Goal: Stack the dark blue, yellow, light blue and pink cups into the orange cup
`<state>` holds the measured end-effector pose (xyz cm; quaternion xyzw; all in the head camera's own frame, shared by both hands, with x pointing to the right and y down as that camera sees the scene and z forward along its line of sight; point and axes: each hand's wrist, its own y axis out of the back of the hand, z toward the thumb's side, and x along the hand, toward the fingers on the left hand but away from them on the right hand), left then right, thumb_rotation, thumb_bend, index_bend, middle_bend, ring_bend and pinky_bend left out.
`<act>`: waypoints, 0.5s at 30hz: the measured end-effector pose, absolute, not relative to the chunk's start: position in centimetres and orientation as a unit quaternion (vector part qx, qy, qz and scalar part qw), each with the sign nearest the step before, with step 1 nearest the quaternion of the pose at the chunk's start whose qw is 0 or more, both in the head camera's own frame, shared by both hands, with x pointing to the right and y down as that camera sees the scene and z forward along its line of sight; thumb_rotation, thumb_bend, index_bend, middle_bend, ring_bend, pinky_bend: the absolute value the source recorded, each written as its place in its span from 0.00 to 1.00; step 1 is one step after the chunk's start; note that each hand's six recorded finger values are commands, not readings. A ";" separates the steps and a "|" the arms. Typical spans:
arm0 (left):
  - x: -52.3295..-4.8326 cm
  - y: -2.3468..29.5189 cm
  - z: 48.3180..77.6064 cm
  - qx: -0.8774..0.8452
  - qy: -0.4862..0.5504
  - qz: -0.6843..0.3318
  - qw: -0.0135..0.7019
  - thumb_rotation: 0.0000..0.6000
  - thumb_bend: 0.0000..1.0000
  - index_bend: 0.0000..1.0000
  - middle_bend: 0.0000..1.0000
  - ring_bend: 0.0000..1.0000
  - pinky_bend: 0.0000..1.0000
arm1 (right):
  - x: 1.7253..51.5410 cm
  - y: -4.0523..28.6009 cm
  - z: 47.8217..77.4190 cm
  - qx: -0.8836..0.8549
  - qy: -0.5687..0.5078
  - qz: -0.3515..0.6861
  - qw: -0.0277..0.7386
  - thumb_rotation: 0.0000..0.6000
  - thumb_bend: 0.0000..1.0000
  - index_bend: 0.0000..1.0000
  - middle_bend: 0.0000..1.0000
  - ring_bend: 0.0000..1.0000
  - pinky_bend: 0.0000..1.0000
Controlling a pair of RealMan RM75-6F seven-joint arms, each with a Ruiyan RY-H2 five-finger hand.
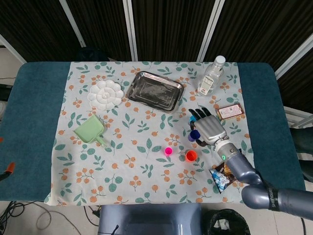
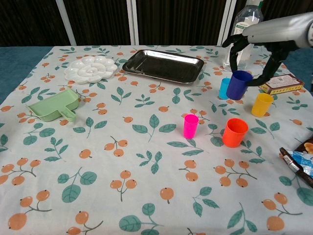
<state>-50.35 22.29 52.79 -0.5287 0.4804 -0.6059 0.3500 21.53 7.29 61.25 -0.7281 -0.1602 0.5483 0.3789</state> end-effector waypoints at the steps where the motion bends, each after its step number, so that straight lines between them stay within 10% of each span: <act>1: -50.3 22.3 52.8 -0.529 0.480 -0.606 0.350 1.00 0.22 0.21 0.12 0.00 0.00 | 21.7 7.8 60.5 -0.730 -0.154 0.547 0.380 1.00 0.41 0.49 0.00 0.05 0.05; 15: -50.3 22.3 52.8 -0.528 0.481 -0.606 0.349 1.00 0.22 0.21 0.12 0.00 0.00 | 22.2 11.7 58.9 -0.738 -0.153 0.523 0.398 1.00 0.41 0.49 0.00 0.05 0.05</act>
